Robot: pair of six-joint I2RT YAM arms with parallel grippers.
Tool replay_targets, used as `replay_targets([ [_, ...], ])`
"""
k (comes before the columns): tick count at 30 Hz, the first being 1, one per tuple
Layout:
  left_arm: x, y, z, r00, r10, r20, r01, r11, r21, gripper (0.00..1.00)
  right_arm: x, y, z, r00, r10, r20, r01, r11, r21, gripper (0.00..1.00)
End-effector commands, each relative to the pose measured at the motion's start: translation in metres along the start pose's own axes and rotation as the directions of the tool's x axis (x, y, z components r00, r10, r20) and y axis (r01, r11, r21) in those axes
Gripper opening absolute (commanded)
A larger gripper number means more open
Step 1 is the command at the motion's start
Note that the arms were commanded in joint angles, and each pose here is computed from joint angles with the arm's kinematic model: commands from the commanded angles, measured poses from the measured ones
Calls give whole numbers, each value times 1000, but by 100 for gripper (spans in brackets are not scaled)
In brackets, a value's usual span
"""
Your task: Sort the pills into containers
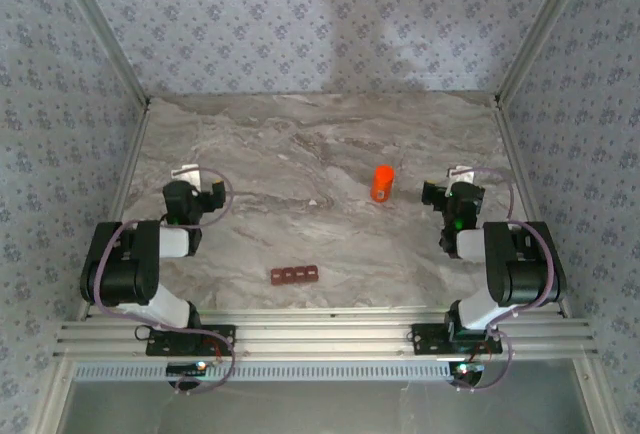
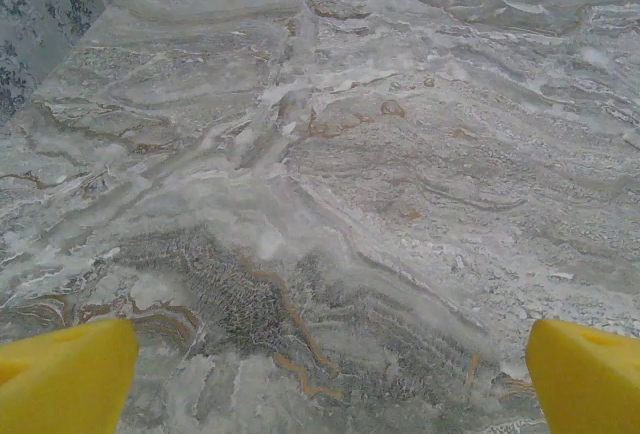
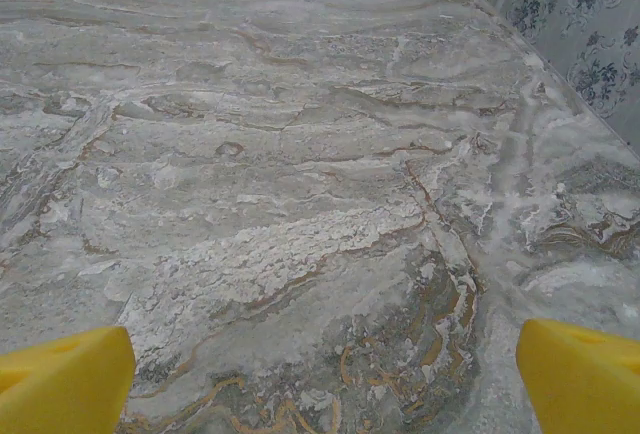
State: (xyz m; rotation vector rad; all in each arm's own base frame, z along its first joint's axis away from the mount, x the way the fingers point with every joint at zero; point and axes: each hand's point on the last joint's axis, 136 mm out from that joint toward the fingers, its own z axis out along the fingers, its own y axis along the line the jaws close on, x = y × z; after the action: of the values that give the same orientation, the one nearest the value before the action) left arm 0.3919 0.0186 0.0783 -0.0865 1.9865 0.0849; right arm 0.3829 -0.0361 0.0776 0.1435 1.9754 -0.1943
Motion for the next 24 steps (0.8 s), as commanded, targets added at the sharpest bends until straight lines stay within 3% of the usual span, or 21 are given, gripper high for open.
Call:
replay_targets([
  [1, -11, 0, 0, 999, -12, 30, 13, 1000, -3, 99, -10, 0, -1, 999, 0, 36, -1, 1000, 9, 100],
  [24, -12, 0, 1, 999, -15, 28, 15, 1000, 1, 99, -10, -1, 0, 1000, 5, 30, -5, 1000, 4, 100],
])
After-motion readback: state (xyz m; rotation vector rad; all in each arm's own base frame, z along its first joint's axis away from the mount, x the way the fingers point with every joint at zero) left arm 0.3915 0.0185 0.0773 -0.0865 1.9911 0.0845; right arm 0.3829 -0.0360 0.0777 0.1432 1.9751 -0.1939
